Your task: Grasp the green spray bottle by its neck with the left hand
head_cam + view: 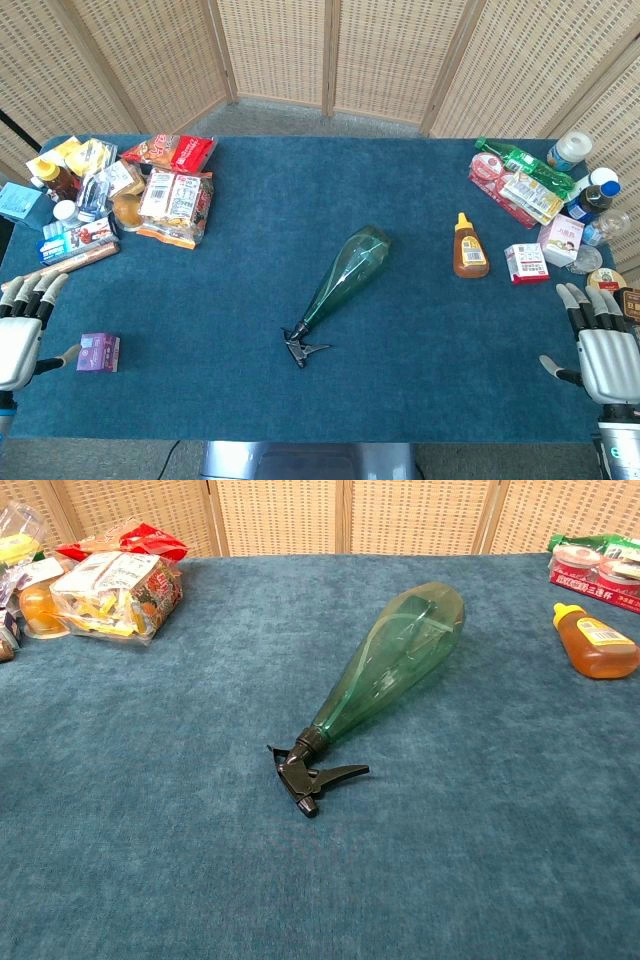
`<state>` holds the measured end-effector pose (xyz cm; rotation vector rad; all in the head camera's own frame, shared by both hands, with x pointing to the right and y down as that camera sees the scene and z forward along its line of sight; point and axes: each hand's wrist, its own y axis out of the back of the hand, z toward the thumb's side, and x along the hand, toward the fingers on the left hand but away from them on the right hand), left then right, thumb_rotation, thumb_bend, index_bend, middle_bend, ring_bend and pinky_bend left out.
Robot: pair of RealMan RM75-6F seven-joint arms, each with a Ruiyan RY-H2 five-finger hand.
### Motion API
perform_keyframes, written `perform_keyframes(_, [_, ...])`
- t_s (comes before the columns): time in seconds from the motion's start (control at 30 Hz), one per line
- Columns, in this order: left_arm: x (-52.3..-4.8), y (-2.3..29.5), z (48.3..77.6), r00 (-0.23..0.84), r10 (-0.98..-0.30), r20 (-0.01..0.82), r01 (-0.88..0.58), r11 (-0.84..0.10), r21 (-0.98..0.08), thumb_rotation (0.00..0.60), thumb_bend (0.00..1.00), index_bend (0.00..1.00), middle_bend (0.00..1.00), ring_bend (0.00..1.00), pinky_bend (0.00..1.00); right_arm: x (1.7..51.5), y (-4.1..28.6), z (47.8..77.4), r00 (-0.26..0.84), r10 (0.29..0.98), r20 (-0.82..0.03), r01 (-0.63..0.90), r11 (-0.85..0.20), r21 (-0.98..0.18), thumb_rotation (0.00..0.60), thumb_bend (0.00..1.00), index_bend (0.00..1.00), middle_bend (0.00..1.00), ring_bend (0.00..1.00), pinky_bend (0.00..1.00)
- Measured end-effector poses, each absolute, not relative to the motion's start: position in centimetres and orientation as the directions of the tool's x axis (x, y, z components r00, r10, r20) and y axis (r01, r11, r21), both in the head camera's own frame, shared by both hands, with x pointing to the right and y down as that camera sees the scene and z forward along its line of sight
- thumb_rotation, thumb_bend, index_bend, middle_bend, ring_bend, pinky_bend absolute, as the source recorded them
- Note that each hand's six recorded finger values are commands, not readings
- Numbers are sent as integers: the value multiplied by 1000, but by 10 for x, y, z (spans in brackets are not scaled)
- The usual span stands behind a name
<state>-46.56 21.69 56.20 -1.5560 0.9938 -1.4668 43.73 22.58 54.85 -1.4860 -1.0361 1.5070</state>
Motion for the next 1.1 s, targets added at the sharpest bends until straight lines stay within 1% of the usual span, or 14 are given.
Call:
perform_keyframes(0.27, [-464, 217, 562, 48, -915, 402, -32, -403, -915, 600, 0, 0, 0, 0, 0, 435, 227, 547, -22, 926, -376, 22, -376, -927, 600, 0, 0, 0, 0, 0])
perform_keyframes(0.37, [-460, 214, 564, 75, -914, 399, -37, -403, -915, 600, 0, 0, 0, 0, 0, 436, 225, 545, -24, 930, -367, 20, -366, -930, 600, 0, 0, 0, 0, 0])
perform_keyframes(0.5, [-447, 203, 566, 168, -910, 380, -19, -388, -921, 600, 0, 0, 0, 0, 0, 439, 224, 545, -37, 929, -368, 22, -368, -930, 600, 0, 0, 0, 0, 0])
perform_keyframes(0.6, [-430, 184, 566, 293, -891, 348, 26, -357, -934, 600, 0, 0, 0, 0, 0, 441, 222, 546, -45, 927, -371, 25, -371, -928, 600, 0, 0, 0, 0, 0])
perform_keyframes(0.7, [-405, 161, 565, 438, -847, 301, 77, -298, -951, 600, 0, 0, 0, 0, 0, 441, 221, 546, -46, 928, -370, 23, -370, -929, 600, 0, 0, 0, 0, 0])
perform_keyframes(0.73, [-395, 152, 564, 495, -822, 281, 99, -267, -958, 600, 0, 0, 0, 0, 0, 440, 221, 546, -46, 928, -370, 23, -370, -929, 600, 0, 0, 0, 0, 0])
perform_keyframes(0.8, [-379, 139, 564, 579, -775, 254, 131, -218, -967, 600, 0, 0, 0, 0, 0, 440, 221, 547, -47, 927, -372, 22, -371, -928, 600, 0, 0, 0, 0, 0])
perform_keyframes(0.83, [-369, 132, 565, 630, -739, 239, 151, -186, -971, 600, 0, 0, 0, 0, 0, 440, 221, 547, -48, 927, -372, 22, -372, -928, 600, 0, 0, 0, 0, 0])
perform_keyframes(0.93, [-347, 120, 570, 733, -644, 220, 197, -109, -974, 600, 0, 0, 0, 0, 0, 441, 222, 547, -54, 926, -373, 23, -372, -928, 600, 0, 0, 0, 0, 0])
perform_keyframes(1.03, [-327, 111, 580, 808, -548, 217, 232, -43, -972, 600, 0, 0, 0, 0, 0, 443, 222, 546, -61, 926, -372, 24, -371, -928, 600, 0, 0, 0, 0, 0])
perform_keyframes(1.1, [-317, 106, 587, 840, -497, 218, 247, -9, -969, 600, 0, 0, 0, 0, 0, 444, 221, 545, -68, 926, -371, 26, -370, -929, 600, 0, 0, 0, 0, 0])
